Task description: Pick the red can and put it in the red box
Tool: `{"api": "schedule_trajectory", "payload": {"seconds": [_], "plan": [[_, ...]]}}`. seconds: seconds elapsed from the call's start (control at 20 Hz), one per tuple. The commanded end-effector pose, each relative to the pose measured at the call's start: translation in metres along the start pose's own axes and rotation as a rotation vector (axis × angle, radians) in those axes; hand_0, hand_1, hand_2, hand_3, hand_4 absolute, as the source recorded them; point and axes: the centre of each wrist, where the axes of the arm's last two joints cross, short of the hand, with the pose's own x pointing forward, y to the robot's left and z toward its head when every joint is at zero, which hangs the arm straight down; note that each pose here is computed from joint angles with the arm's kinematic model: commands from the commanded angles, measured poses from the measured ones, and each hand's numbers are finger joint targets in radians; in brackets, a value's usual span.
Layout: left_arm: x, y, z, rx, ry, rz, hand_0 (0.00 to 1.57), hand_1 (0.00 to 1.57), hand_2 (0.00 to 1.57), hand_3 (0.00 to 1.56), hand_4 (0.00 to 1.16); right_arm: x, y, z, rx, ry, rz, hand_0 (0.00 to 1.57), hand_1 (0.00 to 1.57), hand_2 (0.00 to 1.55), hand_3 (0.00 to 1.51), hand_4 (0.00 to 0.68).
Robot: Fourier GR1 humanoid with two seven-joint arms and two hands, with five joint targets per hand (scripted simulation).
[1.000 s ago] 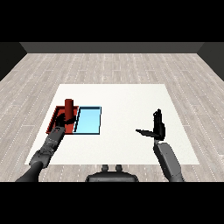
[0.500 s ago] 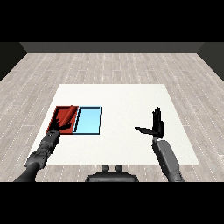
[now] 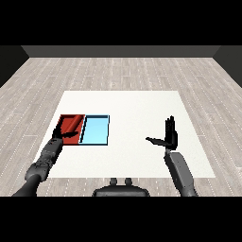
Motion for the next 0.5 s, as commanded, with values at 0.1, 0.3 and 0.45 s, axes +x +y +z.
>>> {"api": "schedule_trajectory", "payload": {"seconds": [0.1,0.3,0.45], "plan": [[0.025,0.009,-0.0050,0.021,-0.265,0.218,1.16,1.16,1.13,0.00,0.00,0.006,-0.001,0.008,0.040,-0.028,-0.018,0.00,0.00,0.00,0.00,0.000],[0.030,0.019,-0.0050,-0.090,-0.463,0.387,0.22,0.22,0.00,0.00,0.00,-0.002,-0.001,0.007,0.073,-0.046,-0.051,0.00,0.00,0.00,0.00,0.000],[0.023,-0.008,0.0101,-0.186,-0.586,0.471,0.00,0.00,0.00,0.00,0.00,0.007,-0.001,0.010,0.124,-0.053,-0.056,0.00,0.00,0.00,0.00,0.000]]}}
